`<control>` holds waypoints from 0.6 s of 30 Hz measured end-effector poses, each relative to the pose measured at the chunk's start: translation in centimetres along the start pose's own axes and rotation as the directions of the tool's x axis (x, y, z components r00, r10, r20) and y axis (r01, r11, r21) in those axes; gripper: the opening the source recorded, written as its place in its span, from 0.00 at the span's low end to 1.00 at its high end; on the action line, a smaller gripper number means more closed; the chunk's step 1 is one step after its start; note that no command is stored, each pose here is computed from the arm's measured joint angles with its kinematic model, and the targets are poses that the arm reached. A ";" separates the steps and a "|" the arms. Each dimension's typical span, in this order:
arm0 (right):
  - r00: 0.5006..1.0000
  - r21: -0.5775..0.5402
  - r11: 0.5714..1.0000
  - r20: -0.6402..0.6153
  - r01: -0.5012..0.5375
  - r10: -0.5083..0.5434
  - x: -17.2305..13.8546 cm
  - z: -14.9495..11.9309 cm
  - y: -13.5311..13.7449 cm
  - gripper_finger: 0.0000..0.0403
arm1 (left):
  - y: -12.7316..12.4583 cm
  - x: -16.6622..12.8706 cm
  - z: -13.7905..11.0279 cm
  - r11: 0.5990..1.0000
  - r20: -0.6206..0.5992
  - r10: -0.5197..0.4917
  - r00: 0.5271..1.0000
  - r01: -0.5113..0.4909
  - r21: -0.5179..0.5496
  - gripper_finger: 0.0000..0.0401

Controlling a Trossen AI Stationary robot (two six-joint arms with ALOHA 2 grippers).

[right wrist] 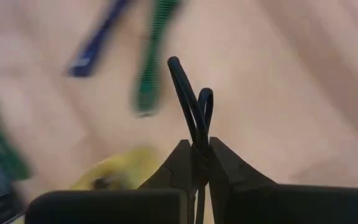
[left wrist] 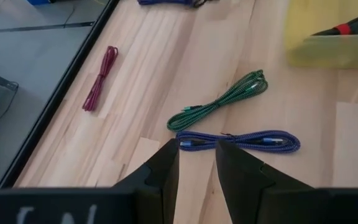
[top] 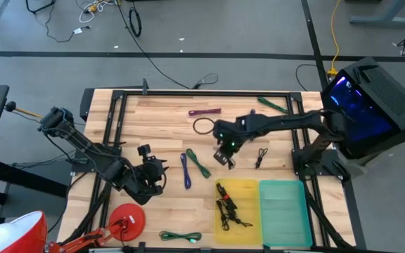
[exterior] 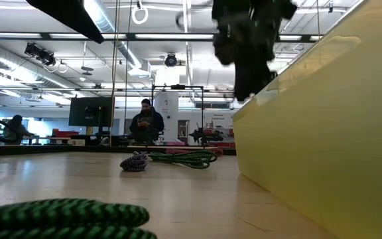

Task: Pick & Place USB Port
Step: Put the black charger cable into the yellow bin

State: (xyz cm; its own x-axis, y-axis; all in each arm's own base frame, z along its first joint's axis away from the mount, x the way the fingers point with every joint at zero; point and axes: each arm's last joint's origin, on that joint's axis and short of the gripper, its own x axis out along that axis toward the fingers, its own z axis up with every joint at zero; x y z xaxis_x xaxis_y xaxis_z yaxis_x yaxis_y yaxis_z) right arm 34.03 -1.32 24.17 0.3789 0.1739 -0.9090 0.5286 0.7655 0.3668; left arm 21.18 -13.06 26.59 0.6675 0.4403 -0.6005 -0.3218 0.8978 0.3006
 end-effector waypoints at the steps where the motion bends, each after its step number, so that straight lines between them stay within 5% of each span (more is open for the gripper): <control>1: 1.000 -0.014 1.000 0.011 -0.021 0.021 -0.5 -0.4 1.1 0.05 | 0.0 0.0 0.0 1.000 -0.004 -0.005 1.000 0.005 0.001 0.28; 9: 0.997 -0.078 0.996 0.048 -0.048 0.052 -1.5 -6.8 8.7 0.05 | -0.1 0.0 0.0 1.000 -0.013 -0.017 1.000 0.017 -0.026 0.28; 18: 0.993 0.007 1.000 0.115 -0.024 0.024 -1.4 -14.6 13.1 0.05 | -0.2 -0.1 -0.2 0.994 -0.044 -0.060 0.997 0.056 -0.091 0.28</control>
State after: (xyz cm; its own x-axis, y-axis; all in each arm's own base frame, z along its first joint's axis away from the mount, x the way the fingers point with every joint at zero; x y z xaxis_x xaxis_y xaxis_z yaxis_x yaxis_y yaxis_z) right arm 29.35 17.54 27.39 0.4759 0.1197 -0.8713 0.5246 0.7565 0.3904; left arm 21.11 -13.27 26.44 0.6557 0.3854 -0.6493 -0.3434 0.9181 0.1981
